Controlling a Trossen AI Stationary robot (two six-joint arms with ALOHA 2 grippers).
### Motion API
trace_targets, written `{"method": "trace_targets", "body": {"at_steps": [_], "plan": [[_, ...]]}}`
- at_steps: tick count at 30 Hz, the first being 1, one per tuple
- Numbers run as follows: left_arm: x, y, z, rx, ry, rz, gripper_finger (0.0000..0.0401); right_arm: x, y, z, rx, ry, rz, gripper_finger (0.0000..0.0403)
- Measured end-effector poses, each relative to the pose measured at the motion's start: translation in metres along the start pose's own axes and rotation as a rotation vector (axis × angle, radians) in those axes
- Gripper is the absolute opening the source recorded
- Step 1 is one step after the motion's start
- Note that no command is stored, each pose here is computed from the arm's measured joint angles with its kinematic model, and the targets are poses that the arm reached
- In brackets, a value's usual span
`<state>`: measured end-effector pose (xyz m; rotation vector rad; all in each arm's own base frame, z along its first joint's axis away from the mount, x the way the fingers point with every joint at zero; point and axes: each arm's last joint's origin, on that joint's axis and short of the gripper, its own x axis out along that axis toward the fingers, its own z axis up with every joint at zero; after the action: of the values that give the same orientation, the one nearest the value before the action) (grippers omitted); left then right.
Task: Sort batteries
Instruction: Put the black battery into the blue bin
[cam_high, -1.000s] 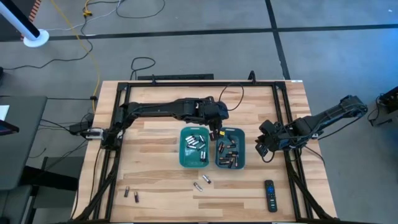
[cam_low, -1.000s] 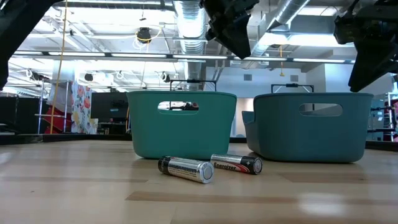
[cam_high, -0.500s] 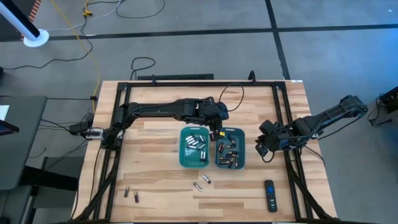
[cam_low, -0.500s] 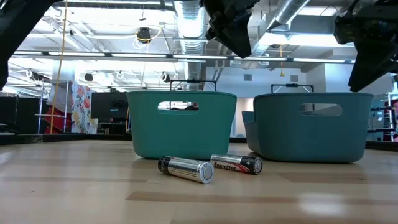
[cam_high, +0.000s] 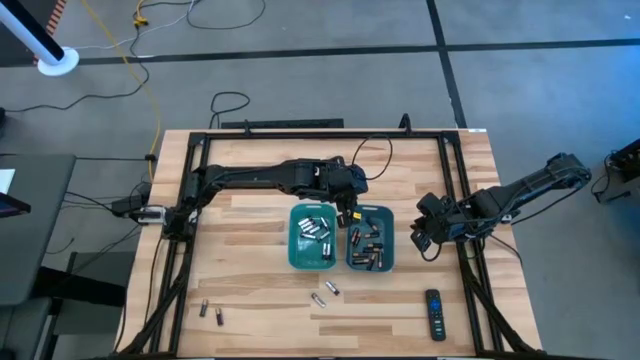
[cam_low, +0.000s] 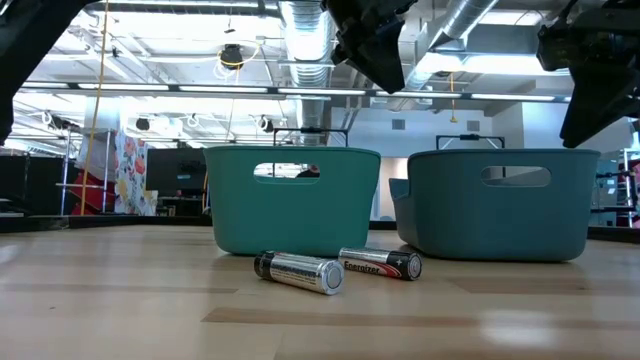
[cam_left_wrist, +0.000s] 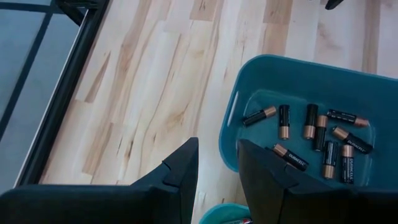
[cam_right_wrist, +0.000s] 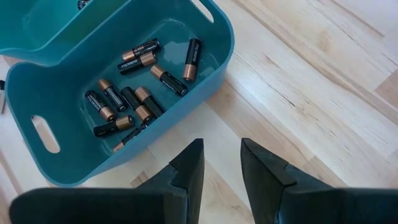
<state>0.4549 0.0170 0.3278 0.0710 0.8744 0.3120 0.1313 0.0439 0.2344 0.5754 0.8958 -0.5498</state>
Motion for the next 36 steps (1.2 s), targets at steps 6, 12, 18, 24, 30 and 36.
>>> {"method": "trace_targets", "body": {"at_steps": [6,12,18,24,30,36], "plan": [[0.000,0.000,0.000,0.000,0.000,0.000,0.0107,0.000,0.001,0.000,0.003,-0.004,0.008,0.0123],[0.000,0.000,0.000,0.000,0.001,0.000,0.0107,0.000,0.001,0.000,0.003,-0.003,0.007,0.0123],[-0.001,-0.002,-0.002,0.009,0.016,-0.002,0.0107,0.000,0.001,0.000,0.003,-0.003,0.006,0.0123],[-0.009,0.002,-0.009,0.015,0.092,0.008,0.0107,0.000,0.000,0.000,0.002,-0.002,0.005,0.0123],[-0.010,0.001,-0.007,0.003,0.072,0.009,0.0107,0.000,0.000,0.000,0.002,-0.002,0.005,0.0123],[-0.011,-0.001,-0.007,-0.009,0.070,0.002,0.0107,0.000,0.000,0.000,0.002,-0.002,0.005,0.0123]]}}
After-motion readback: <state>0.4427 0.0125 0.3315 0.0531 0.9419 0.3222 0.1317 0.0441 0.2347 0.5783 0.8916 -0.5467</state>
